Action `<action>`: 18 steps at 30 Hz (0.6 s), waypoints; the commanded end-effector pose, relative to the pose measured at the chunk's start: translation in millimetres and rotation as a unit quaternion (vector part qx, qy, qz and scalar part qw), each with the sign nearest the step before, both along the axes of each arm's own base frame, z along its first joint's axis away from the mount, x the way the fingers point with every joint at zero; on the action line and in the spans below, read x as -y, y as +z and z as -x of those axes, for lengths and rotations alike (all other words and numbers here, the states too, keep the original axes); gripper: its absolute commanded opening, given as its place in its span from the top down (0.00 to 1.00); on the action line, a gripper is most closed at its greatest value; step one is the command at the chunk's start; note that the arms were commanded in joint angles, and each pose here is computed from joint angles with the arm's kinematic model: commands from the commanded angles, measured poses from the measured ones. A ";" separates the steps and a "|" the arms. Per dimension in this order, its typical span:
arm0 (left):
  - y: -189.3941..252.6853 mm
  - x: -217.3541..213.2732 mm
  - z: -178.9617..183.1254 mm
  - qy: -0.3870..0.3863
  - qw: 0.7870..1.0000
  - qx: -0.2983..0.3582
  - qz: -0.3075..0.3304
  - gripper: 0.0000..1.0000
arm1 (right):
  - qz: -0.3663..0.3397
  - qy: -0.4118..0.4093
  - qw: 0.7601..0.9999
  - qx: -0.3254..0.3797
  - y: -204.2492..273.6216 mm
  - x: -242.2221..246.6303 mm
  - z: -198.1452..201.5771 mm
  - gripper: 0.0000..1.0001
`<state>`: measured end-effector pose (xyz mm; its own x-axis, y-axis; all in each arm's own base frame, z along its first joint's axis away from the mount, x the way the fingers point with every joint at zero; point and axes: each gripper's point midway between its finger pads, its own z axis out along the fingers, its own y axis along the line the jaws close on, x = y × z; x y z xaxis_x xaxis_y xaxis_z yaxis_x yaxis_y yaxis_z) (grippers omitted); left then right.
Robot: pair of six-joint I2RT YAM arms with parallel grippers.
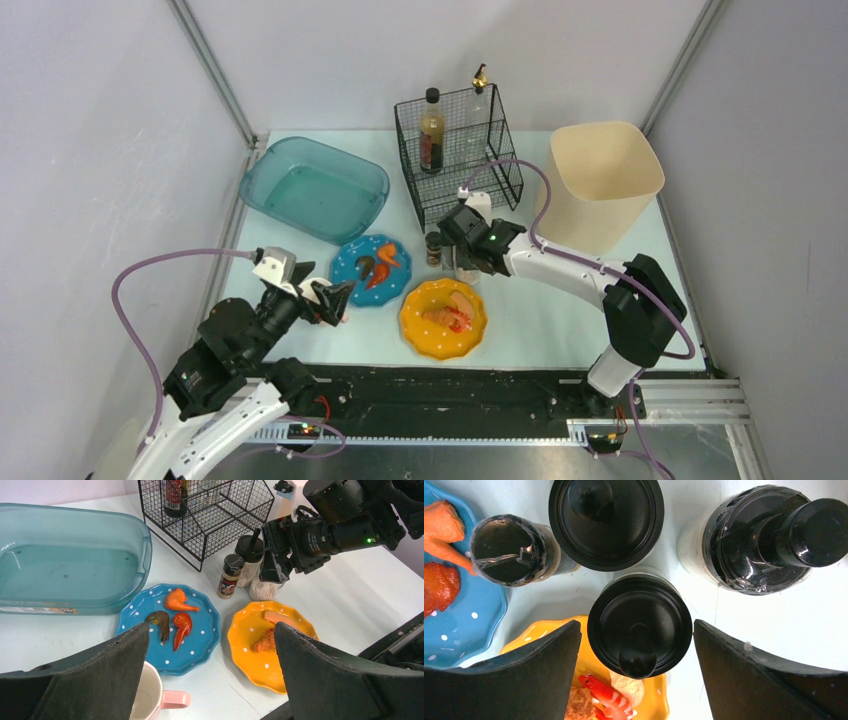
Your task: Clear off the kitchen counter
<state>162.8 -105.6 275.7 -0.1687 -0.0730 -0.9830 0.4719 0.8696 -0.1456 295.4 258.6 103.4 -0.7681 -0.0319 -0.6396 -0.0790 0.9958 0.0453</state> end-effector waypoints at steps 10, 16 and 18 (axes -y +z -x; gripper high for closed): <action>6.6 0.5 -1.5 -0.002 1.000 0.016 0.003 0.02 | -0.009 -0.007 1.000 0.012 -0.4 -2.3 -11.7 0.40; 6.8 0.4 -1.2 -0.002 1.000 0.016 0.003 0.02 | -0.003 0.005 1.000 0.023 9.3 -3.3 -6.6 0.70; 6.4 0.2 -1.5 -0.001 1.000 0.016 0.003 0.02 | -0.005 0.010 0.999 0.039 22.3 -3.5 -3.3 0.79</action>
